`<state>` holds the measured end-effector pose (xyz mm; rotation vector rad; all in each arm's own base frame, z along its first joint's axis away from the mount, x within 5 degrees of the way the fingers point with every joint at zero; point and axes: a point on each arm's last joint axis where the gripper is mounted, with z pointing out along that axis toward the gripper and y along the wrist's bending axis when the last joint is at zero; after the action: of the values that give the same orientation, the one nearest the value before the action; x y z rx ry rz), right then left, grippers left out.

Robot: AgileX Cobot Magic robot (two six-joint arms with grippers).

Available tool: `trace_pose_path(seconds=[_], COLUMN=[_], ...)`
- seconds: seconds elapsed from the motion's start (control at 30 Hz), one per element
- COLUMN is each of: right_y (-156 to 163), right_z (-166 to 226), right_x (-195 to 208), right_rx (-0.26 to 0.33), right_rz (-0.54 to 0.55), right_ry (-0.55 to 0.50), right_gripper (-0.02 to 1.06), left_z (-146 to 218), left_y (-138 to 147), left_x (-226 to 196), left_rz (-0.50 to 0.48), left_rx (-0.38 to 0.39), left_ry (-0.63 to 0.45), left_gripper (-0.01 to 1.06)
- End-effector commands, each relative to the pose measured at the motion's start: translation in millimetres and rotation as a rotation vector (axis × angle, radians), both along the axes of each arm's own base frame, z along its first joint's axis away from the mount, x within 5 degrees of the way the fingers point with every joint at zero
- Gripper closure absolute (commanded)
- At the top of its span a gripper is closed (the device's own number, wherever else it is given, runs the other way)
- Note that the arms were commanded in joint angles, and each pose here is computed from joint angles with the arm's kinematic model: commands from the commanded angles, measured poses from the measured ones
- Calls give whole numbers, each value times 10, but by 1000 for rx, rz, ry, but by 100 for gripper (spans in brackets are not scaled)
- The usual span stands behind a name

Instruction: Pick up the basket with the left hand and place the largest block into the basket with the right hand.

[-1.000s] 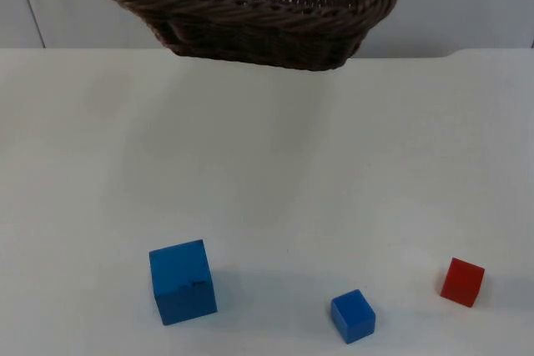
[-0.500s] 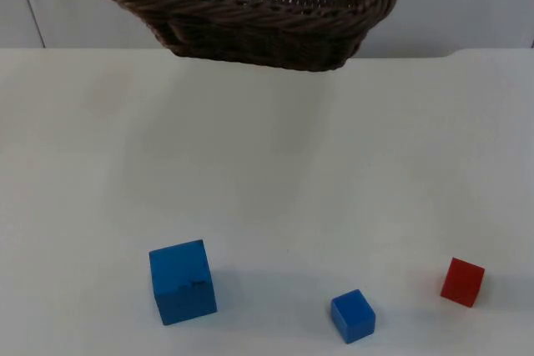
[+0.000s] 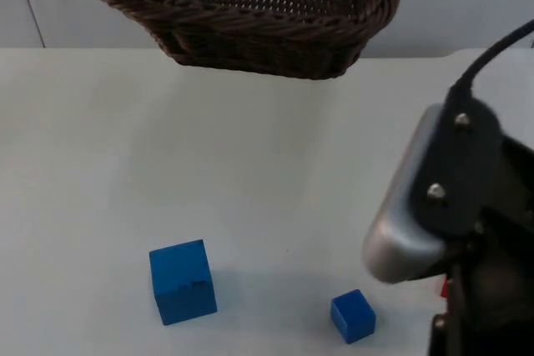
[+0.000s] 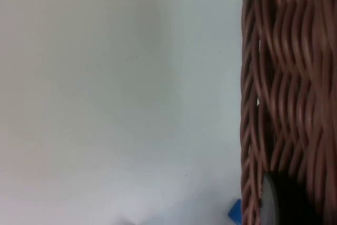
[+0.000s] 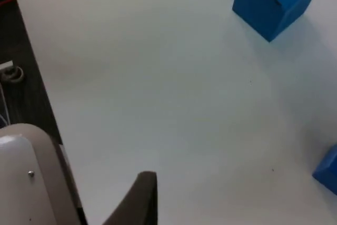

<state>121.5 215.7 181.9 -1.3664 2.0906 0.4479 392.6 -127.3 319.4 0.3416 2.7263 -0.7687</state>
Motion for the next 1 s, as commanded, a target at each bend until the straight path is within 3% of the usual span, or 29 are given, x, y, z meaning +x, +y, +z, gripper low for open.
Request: trace_pose_path(seconds=[0.0,0.2,0.5,0.97], right_y=[108,246,580,1077], right_z=[-84,-263,-430,-666], right_x=[52,178,369,608], right_rx=[34,81,33,82], right_rz=[-17,-43,24,-136], right_ry=[-31,-101,-151,-20], right_gripper=[7,7,7,7], left_z=[76,76,77,78], left_y=[-27,-27,-30,-32], left_x=[-15,-15,-16,-16], left_rz=[12,12,12,12], left_rx=[-42,-42,-46,-48], left_ry=[-15,-15,-14,-13], left_gripper=[105,105,105,105])
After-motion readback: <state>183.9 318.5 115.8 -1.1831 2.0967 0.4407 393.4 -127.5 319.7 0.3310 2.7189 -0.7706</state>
